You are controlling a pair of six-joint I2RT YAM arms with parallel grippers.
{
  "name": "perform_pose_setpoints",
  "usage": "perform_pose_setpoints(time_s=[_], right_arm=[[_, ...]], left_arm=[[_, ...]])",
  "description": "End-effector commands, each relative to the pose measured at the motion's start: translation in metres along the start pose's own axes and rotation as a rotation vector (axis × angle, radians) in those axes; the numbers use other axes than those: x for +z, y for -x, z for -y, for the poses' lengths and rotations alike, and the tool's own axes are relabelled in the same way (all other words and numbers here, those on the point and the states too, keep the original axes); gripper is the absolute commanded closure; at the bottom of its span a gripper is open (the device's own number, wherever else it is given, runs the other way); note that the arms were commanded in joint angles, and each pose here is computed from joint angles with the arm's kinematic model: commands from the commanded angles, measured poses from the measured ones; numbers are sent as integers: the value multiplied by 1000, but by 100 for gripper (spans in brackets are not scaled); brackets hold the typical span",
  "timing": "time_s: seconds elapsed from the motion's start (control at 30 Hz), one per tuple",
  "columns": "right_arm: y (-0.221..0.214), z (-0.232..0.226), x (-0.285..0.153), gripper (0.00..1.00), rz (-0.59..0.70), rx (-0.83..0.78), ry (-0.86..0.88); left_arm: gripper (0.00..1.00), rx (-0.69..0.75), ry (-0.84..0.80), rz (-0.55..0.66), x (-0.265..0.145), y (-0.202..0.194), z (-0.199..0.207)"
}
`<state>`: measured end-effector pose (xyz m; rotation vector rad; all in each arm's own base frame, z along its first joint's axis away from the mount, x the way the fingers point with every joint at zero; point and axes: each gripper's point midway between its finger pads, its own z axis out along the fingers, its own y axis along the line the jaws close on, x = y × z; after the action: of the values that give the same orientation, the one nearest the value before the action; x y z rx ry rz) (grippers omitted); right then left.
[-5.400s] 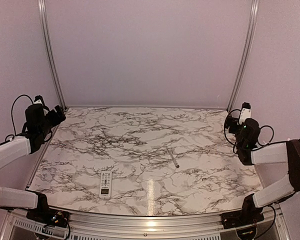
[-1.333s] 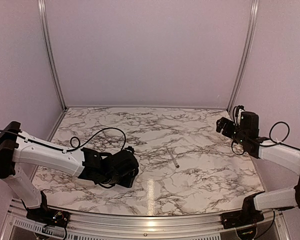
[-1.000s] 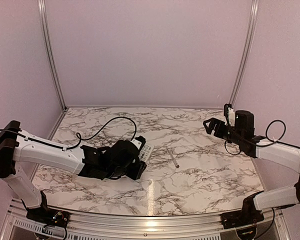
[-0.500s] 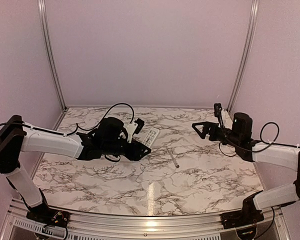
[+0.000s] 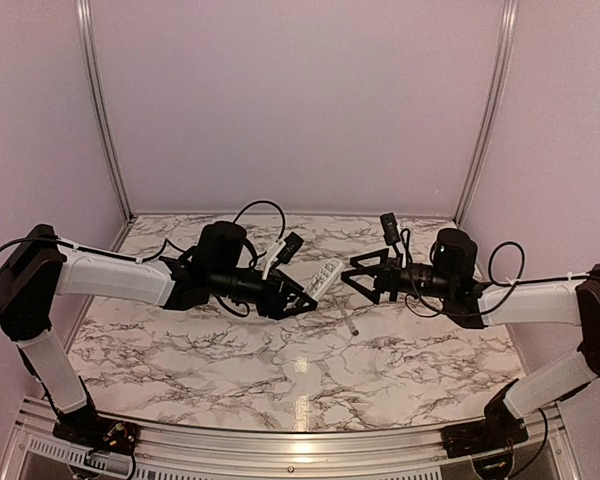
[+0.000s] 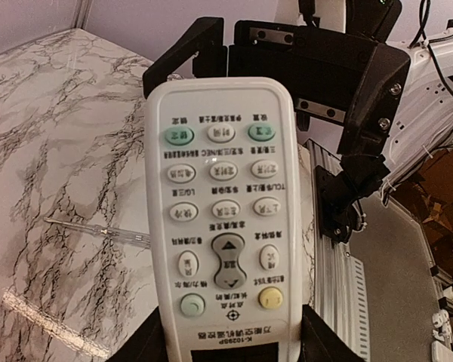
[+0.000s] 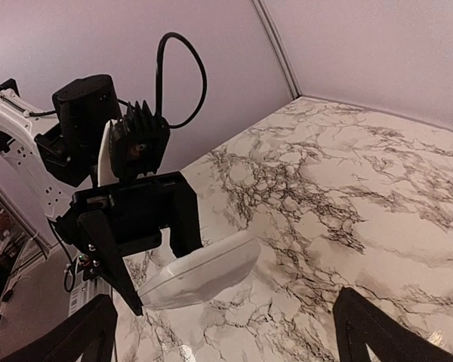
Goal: Unload the batteries from the remote control
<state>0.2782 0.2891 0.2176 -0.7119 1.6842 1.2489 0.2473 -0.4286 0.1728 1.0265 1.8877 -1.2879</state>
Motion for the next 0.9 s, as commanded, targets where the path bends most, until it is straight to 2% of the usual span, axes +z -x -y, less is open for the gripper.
perform_pose_setpoints(time_s=[0.0, 0.2, 0.53, 0.63, 0.87], right_arm=[[19, -18, 14, 2, 26, -73, 79], [15, -30, 21, 2, -9, -43, 157], [2, -64, 28, 12, -85, -38, 313], [-1, -66, 32, 18, -107, -34, 322], [-5, -65, 35, 48, -122, -5, 329]], left_arm=[[65, 68, -193, 17, -4, 17, 37], [65, 55, -289, -6, -7, 12, 52], [65, 29, -371, -25, -7, 14, 63], [65, 19, -372, -30, -5, 14, 62], [65, -4, -374, -51, -1, 10, 59]])
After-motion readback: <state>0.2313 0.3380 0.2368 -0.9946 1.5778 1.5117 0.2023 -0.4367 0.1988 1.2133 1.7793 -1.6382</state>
